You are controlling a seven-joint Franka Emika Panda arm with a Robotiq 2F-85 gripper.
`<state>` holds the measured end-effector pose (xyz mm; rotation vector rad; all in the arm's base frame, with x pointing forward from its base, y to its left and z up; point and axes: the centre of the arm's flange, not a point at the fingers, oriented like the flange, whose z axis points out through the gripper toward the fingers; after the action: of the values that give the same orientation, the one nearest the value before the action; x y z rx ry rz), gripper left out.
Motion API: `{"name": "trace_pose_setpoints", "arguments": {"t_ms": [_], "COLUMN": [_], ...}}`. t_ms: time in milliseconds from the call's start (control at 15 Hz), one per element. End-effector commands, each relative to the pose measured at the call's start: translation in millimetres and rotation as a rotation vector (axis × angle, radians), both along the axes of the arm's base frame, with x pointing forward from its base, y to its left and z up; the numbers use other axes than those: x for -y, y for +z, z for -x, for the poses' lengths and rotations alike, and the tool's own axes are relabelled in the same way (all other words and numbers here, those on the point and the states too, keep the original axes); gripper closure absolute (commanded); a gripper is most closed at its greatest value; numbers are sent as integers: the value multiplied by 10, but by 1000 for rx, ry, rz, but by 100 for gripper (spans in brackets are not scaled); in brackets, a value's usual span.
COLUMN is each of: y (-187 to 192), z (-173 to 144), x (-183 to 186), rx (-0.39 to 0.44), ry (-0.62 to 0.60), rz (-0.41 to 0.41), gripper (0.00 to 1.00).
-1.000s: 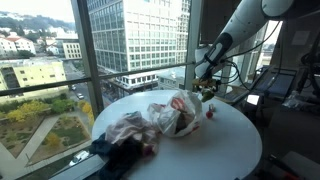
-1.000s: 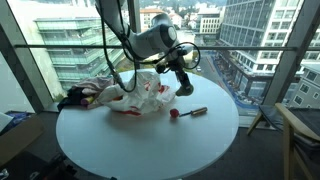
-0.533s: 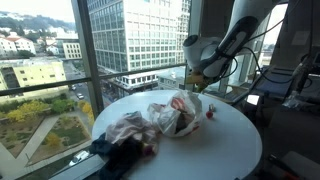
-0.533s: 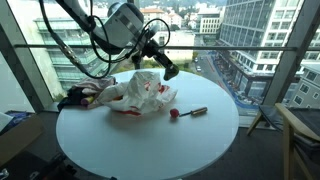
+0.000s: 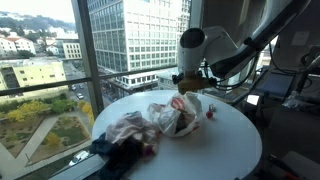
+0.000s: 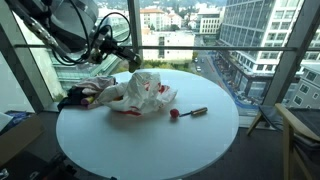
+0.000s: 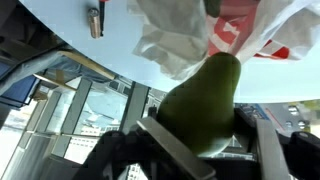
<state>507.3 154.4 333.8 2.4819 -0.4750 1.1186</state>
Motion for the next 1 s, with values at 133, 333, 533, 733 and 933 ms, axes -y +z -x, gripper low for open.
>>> {"name": "trace_pose_setpoints", "arguments": {"t_ms": [133,333,533,733,933], "y": [136,-14,-215,-491,-780], "z": [517,353,54,-170,-267], "x": [-230,-43,228,402,444], "rx": [-70,-146,-239,-331,-412], "ry": [140,149,169,186,183], "rz": [-99,-163,-239,-303,-328], "gripper": [51,51,51,51,51]}}
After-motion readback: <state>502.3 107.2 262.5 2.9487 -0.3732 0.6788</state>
